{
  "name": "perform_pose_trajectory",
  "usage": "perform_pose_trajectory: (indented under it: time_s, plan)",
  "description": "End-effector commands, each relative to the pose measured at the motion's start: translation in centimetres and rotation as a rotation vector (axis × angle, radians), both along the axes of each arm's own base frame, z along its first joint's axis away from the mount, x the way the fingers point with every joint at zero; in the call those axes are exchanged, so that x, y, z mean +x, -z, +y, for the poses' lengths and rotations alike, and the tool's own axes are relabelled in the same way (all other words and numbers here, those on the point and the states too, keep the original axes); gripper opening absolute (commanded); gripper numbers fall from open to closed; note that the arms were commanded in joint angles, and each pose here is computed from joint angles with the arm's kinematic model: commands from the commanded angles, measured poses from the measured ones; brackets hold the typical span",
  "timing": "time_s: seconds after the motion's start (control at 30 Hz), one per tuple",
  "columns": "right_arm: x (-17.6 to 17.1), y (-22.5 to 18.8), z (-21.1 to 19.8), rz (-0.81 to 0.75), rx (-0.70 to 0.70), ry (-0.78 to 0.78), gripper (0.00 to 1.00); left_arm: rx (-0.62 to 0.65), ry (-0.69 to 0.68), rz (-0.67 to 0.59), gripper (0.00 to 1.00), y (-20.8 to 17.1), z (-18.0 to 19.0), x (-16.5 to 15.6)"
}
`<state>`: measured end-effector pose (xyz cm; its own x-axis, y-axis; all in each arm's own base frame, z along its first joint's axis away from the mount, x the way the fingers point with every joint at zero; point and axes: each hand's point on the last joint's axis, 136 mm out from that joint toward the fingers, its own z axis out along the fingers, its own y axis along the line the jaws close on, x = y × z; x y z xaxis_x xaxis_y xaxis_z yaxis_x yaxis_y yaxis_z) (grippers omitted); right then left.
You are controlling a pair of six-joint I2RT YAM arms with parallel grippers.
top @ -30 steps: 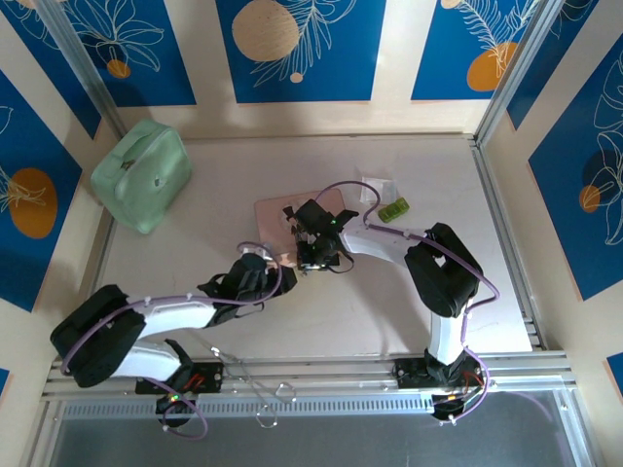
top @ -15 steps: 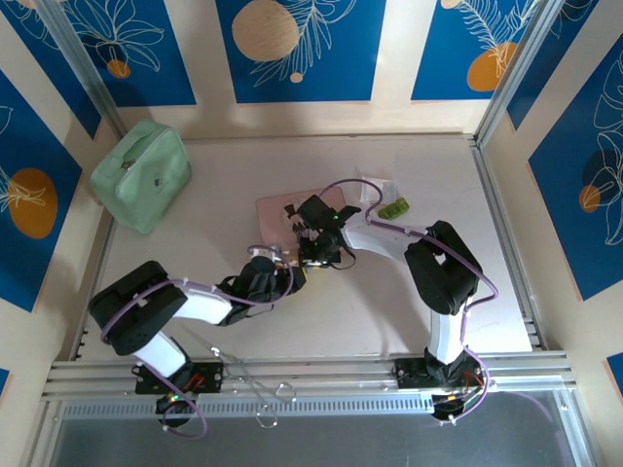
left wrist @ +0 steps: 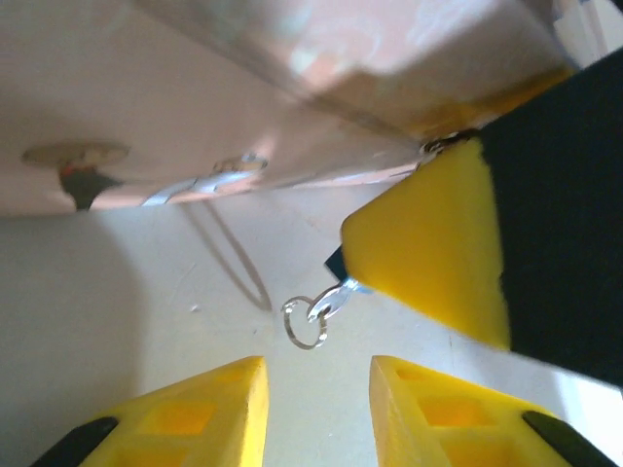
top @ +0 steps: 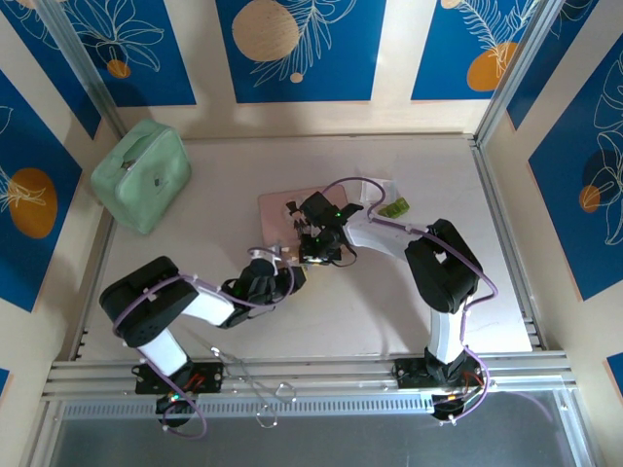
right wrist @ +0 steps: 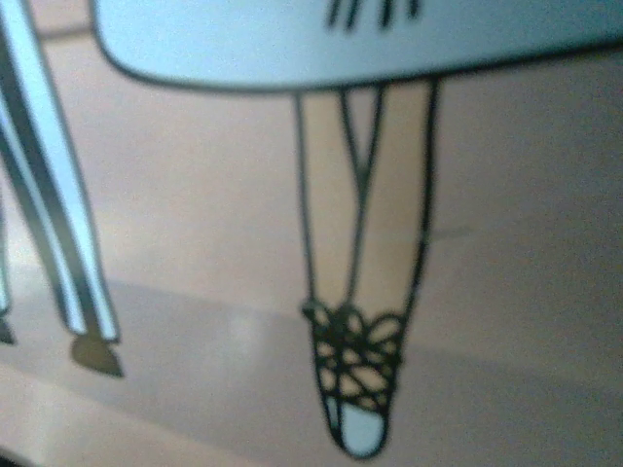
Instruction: Unlock the padlock with the key
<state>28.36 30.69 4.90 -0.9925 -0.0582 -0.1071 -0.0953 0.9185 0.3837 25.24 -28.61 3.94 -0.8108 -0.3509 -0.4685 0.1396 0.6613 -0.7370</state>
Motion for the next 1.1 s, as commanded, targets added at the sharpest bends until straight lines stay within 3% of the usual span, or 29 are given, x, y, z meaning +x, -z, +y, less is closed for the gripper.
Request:
perform_pose_trajectory:
  time_s: [0.0, 0.23, 0.67, 0.77, 0.93, 1.07]
  plan:
    - [-2.3, 0.8, 0.5, 0.182, 0.046, 0.026, 0.21, -0.054, -0.019, -0.056, 0.28, -0.9, -0.5, 0.3]
    - [-2.4, 1.3, 0.1, 0.231, 0.039, 0.032, 0.22, -0.122, -0.067, -0.121, 0.37, -0.8, -0.6, 1.4]
    - [-2.6, 1.6, 0.3, 0.255, 0.057, 0.044, 0.24, -0.074, -0.101, -0.14, 0.28, -0.4, 0.1, 2.0]
    - [-2.8, 1.5, 0.2, 0.256, 0.049, 0.044, 0.26, -0.073, -0.097, -0.142, 0.19, -0.4, -0.1, 2.1]
    - [-2.7, 1.8, -0.2, 0.248, 0.033, 0.059, 0.38, -0.077, -0.088, -0.136, 0.0, -0.7, -0.6, 2.3]
    - [-2.0, 1.1, -0.4, 0.201, 0.047, 0.077, 0.55, -0.08, -0.094, -0.131, 0.0, -0.8, -0.4, 2.2]
